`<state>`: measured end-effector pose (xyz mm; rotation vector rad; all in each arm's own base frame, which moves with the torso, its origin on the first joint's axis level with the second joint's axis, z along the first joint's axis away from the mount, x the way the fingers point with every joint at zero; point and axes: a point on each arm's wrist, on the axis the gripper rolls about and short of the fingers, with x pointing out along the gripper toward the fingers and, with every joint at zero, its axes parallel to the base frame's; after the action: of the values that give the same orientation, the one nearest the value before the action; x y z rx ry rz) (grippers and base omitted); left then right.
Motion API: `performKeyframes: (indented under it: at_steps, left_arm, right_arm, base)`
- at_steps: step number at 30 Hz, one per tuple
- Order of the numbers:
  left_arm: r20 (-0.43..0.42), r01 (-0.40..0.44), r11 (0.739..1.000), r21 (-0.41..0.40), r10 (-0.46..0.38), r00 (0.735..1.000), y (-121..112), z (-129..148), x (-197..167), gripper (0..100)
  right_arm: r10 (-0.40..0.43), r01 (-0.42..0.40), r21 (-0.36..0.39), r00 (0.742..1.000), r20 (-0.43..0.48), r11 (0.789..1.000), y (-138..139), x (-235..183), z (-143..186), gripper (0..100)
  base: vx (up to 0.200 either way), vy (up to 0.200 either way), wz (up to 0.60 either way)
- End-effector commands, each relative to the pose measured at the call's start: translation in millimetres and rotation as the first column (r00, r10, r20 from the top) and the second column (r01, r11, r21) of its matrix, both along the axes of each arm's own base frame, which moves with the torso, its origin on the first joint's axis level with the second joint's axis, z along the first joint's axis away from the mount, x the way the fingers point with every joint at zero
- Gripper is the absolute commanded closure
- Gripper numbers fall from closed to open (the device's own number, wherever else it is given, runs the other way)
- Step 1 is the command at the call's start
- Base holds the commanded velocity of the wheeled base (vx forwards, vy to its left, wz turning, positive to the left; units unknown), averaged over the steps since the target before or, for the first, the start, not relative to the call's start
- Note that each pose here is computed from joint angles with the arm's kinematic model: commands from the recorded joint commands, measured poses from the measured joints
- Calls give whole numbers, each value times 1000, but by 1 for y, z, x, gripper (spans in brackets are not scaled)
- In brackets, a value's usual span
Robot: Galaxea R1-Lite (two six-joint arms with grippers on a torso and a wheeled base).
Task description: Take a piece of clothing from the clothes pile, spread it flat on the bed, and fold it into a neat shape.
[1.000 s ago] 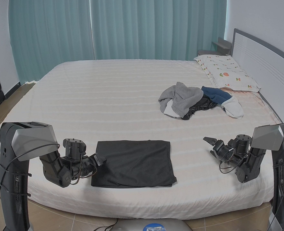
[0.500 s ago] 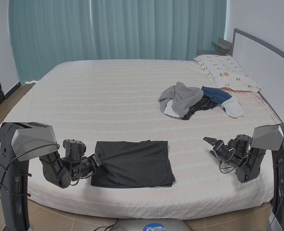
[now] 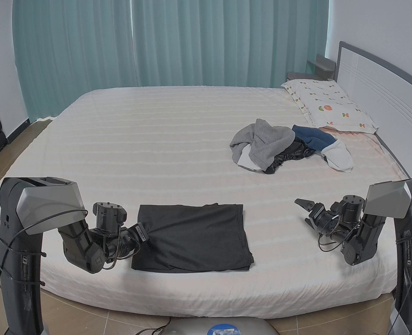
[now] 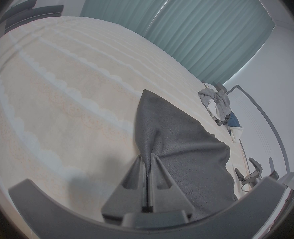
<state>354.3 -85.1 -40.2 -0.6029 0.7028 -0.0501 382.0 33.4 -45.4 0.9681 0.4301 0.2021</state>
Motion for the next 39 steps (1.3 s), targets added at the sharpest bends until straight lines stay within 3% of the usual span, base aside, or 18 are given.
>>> performKeyframes:
  at_steps: [1,14,17,20,33,39]
  left_arm:
    - [2,-4,1000,4,4,1000,-1,1,0,100]
    - [17,-13,1000,-7,13,1000,0,6,0,100]
    - [15,-14,1000,-6,14,1000,0,6,0,100]
    - [12,-14,1000,-8,14,1000,0,5,0,100]
    - [9,-18,1000,-6,18,1000,1,4,0,100]
    - [3,-15,1000,-5,15,1000,0,3,0,100]
  right_arm:
    - [2,-2,1,1000,-1,1000,0,0,-1,0]
    - [4,-4,-8,1000,2,1000,2,0,-1,0]
    - [18,-18,-3,1000,-4,1000,8,-2,2,0]
    - [85,-85,-3,996,-4,996,32,-18,5,0]
    - [105,-105,-2,994,-15,995,39,-26,3,0]
    - [139,-139,-21,990,-19,990,69,-43,12,0]
  base:
    - [0,0,0]
    - [0,185,0]
    - [0,200,0]
    - [0,200,0]
    - [0,200,0]
    - [0,200,0]
